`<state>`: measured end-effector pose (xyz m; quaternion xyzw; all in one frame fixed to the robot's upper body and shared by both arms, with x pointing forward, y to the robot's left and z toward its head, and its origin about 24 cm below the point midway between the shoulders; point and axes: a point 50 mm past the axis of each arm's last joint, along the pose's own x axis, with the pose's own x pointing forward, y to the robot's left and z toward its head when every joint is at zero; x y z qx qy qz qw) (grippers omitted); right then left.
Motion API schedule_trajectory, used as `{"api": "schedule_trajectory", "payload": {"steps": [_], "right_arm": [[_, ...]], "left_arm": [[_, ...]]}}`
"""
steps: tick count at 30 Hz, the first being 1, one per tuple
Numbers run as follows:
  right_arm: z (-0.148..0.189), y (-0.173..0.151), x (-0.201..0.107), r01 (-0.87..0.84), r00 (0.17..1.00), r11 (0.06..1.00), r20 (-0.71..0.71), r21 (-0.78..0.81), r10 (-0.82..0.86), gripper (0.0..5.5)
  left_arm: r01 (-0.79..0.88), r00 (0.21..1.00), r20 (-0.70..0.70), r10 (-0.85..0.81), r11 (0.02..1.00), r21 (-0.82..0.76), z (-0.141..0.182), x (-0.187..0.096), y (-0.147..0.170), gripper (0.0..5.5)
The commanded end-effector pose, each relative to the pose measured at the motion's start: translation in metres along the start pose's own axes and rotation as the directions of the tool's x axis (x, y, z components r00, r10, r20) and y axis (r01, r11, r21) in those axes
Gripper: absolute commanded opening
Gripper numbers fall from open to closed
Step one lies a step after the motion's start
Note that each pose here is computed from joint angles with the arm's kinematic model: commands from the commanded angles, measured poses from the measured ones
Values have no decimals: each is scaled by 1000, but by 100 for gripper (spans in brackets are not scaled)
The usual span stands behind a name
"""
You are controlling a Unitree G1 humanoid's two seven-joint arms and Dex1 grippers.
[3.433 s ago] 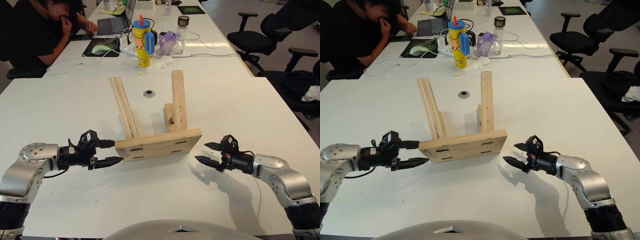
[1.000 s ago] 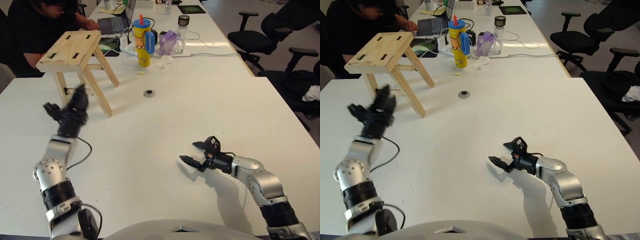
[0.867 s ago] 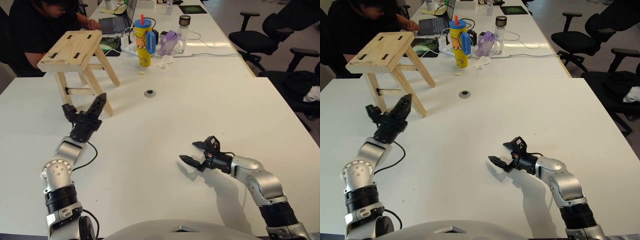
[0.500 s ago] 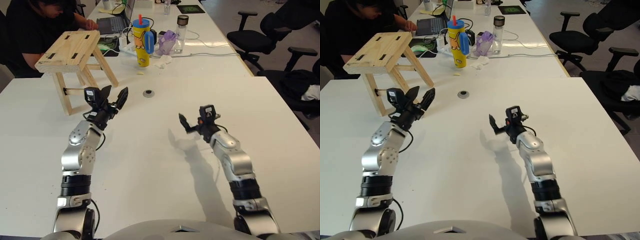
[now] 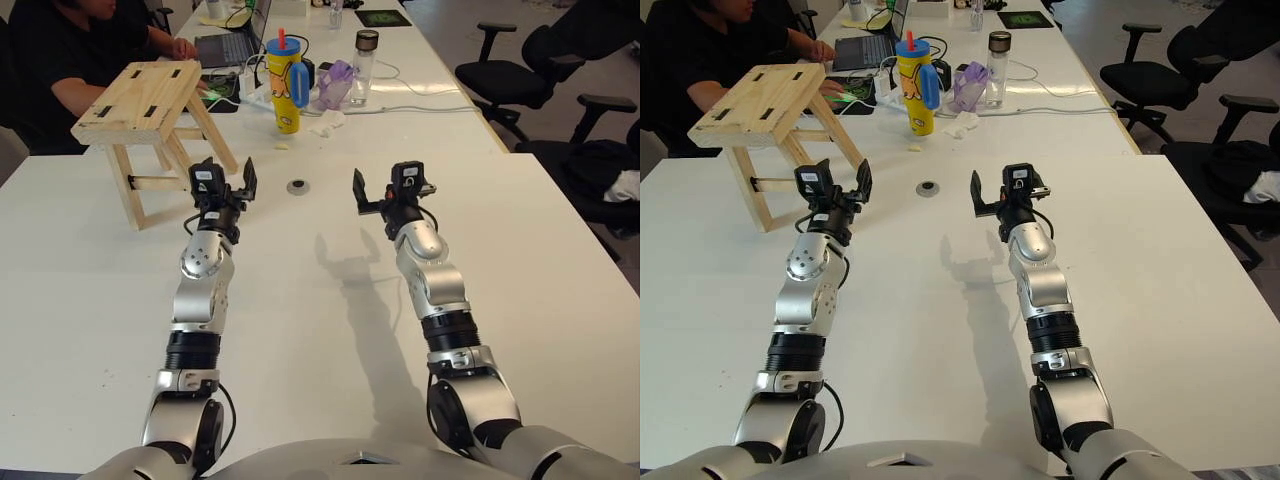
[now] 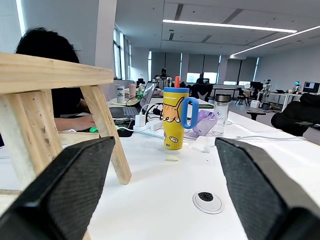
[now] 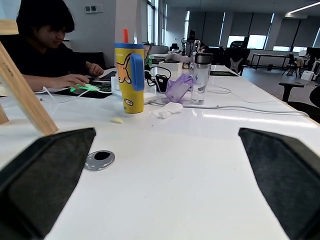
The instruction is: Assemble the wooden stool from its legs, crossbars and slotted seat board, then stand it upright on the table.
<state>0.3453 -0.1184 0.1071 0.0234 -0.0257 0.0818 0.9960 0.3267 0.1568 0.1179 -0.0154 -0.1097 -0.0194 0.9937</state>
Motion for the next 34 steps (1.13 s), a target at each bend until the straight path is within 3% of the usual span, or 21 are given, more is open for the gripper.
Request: {"api": "schedule_trajectory", "payload": {"steps": [1,21,34], "right_arm": [[5,12,7,-34,999,999,22,-14,35,540],[-9,15,6,-43,999,998,9,43,42,540],[-6,6,6,-5,999,998,47,-68,8,540]], "left_arm": [[10,998,55,-14,996,87,11,12,-1,372],[99,989,108,-98,995,-6,8,13,-26,372],[109,988,107,-109,994,0,-1,11,-32,372]]}}
